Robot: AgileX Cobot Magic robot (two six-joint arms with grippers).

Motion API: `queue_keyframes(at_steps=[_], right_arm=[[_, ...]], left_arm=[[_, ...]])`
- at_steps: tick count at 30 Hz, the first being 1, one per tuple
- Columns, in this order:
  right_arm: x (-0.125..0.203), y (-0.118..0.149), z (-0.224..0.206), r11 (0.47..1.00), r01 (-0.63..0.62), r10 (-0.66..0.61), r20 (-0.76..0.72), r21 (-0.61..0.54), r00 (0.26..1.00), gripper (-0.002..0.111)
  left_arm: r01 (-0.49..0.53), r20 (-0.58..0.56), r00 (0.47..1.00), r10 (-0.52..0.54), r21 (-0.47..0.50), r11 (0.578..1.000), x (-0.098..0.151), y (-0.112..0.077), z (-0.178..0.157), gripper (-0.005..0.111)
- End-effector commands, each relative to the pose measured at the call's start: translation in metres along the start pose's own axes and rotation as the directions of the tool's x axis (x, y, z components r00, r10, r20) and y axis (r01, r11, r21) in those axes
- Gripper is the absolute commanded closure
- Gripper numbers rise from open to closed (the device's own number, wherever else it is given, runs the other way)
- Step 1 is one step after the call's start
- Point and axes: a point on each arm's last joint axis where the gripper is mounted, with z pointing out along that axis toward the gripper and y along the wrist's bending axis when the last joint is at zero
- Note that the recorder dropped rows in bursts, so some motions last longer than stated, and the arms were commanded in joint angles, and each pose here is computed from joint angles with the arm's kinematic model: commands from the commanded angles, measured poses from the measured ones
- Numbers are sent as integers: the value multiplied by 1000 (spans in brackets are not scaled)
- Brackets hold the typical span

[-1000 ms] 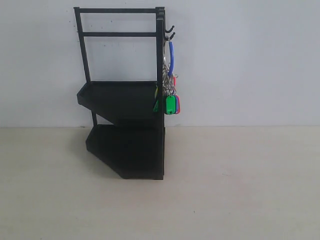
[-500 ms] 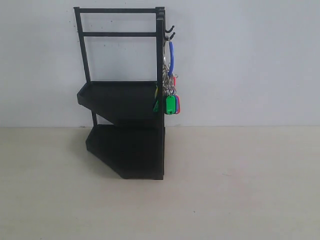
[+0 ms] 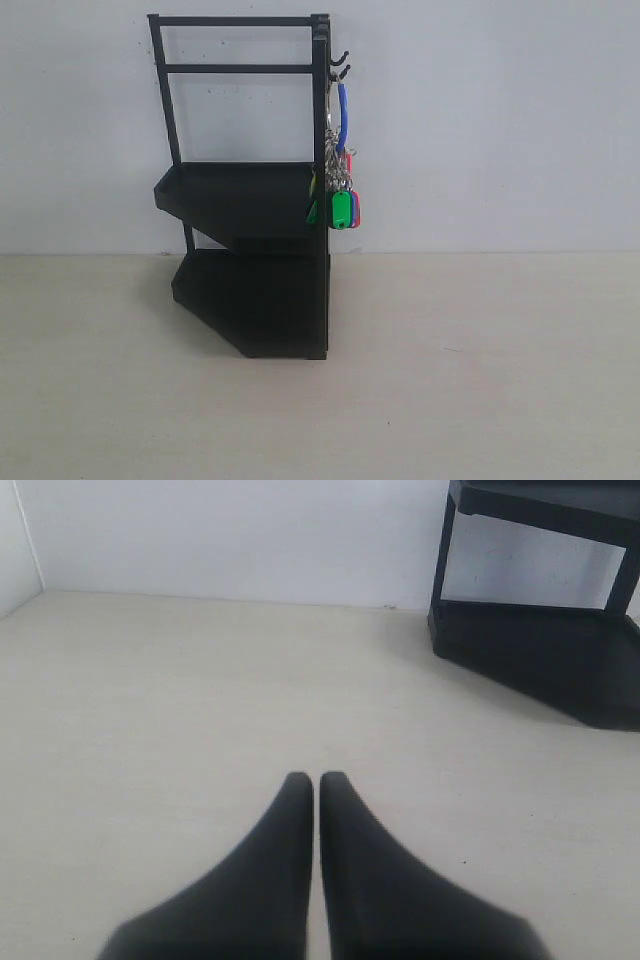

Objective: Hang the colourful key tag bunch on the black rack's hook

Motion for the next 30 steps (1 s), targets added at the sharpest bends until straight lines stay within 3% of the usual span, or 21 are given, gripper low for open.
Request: queue_keyframes(at_steps=[1,5,12,17,30], right_arm=[[24,-1,-6,1000,8,-8,12,6,1000,108],[61,-2,-4,1000,11,-11,15,8,1000,108],[112,-3,9,998,-67,68,-119,20,990,108],[120,-3,8,999,-33,37,-192,23,981,108],[120,-10,8,988,-31,59,-184,154,981,108]], left_arm=[[7,6,1000,-7,-1,1000,-1,0,0,102],[7,6,1000,-7,-1,1000,-1,0,0,102],[7,7,1000,-7,-1,1000,-1,0,0,102],[7,7,1000,-7,-1,1000,-1,0,0,102],[7,7,1000,-7,-1,1000,-1,0,0,102]])
